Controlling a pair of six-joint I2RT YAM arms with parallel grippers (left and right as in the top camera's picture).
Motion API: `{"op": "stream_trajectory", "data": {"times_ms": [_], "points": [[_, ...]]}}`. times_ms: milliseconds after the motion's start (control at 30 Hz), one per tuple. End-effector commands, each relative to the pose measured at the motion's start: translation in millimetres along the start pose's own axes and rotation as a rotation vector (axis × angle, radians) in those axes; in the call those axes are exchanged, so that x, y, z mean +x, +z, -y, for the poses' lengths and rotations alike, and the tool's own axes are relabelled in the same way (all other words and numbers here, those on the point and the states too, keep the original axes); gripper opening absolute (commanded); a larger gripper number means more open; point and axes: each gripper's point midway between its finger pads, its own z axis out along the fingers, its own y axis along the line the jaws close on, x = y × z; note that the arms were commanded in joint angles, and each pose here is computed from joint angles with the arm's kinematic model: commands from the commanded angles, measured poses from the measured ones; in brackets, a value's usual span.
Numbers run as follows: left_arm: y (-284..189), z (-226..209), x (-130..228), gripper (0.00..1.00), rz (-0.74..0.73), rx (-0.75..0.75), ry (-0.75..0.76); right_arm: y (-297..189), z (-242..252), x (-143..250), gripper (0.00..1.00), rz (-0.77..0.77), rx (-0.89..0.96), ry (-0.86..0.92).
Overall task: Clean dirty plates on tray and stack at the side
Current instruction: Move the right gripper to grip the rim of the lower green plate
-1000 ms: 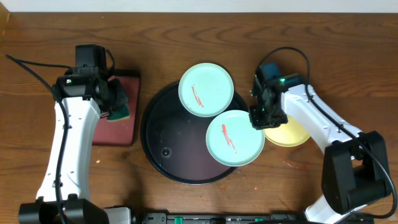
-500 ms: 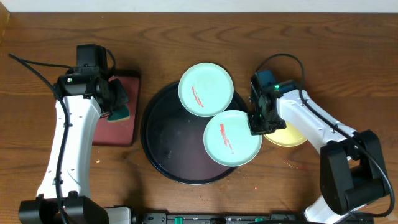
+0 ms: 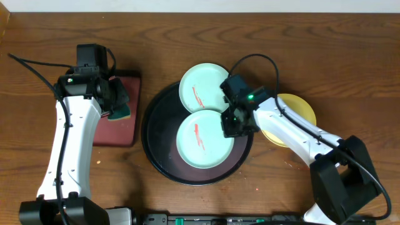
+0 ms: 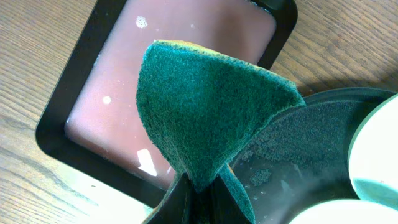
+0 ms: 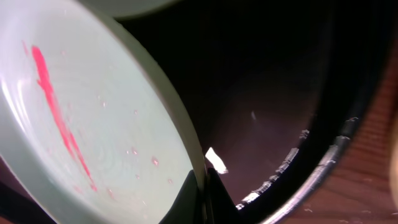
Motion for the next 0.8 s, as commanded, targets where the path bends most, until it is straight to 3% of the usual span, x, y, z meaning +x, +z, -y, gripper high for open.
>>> {"op": "stream_trajectory", "data": {"times_ms": [0,333,533,767], "points": [[-4,1,-7,0.07,0.023,0.0,0.011,-2,-19,-6,0.01,0.043,-0.026,0.102],[-5,19,0,0.07,0.017,0.023,0.063,25,-30,14,0.01,-0.054,-0.009,0.09],[-8,40,13,0.07,0.002,0.043,0.112,27,-29,12,0.18,-0.049,-0.005,0.09],[-4,60,34,0.07,-0.031,0.06,0.145,45,-25,16,0.14,-0.097,0.001,0.105]]}}
